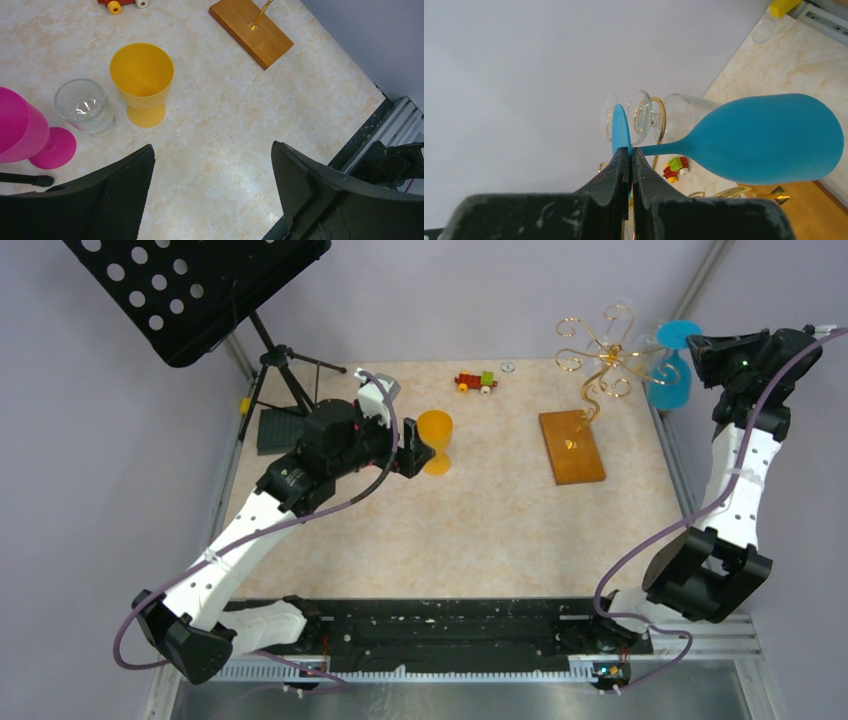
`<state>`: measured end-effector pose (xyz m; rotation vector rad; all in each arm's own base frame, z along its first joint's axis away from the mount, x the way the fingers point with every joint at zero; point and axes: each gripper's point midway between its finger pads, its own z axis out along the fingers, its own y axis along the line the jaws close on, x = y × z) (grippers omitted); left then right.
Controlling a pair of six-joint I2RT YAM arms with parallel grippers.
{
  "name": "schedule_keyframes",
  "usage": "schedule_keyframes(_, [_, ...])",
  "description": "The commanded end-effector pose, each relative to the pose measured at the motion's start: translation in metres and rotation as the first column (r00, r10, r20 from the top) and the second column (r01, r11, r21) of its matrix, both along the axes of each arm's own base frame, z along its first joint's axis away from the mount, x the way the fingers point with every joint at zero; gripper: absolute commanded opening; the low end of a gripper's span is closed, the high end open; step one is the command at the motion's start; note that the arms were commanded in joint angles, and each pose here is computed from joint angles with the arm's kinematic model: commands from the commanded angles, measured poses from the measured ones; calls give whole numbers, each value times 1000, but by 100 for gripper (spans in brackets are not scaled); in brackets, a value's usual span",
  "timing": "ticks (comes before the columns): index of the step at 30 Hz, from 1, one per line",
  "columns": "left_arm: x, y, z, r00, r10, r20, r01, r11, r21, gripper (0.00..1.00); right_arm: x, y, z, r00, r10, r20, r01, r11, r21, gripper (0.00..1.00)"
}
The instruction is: Take the wine glass off the wine glass rack
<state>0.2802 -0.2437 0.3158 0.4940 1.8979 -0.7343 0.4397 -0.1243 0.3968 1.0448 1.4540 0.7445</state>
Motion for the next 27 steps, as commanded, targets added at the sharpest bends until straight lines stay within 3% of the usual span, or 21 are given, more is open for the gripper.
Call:
schedule_keyframes(1, [2, 0, 12, 999, -8, 48, 8, 1000, -11, 90, -16, -8, 37, 993, -92, 72, 96, 994, -49, 0])
schedule_keyframes(13, [1, -7, 29, 997, -35, 64, 38, 998, -57, 92, -81, -18, 48, 955, -294, 24, 294, 942, -163, 0])
schedule_keyframes(21, [-4, -8, 29, 997, -42, 61, 47, 996, -81, 95, -129, 15, 43, 972, -231, -33, 217, 947, -236, 0])
schedule_keyframes(27, [-9, -13, 30, 995, -82, 52, 86, 992, -93, 98, -148, 53, 24, 994, -92, -55, 79, 976, -203, 0])
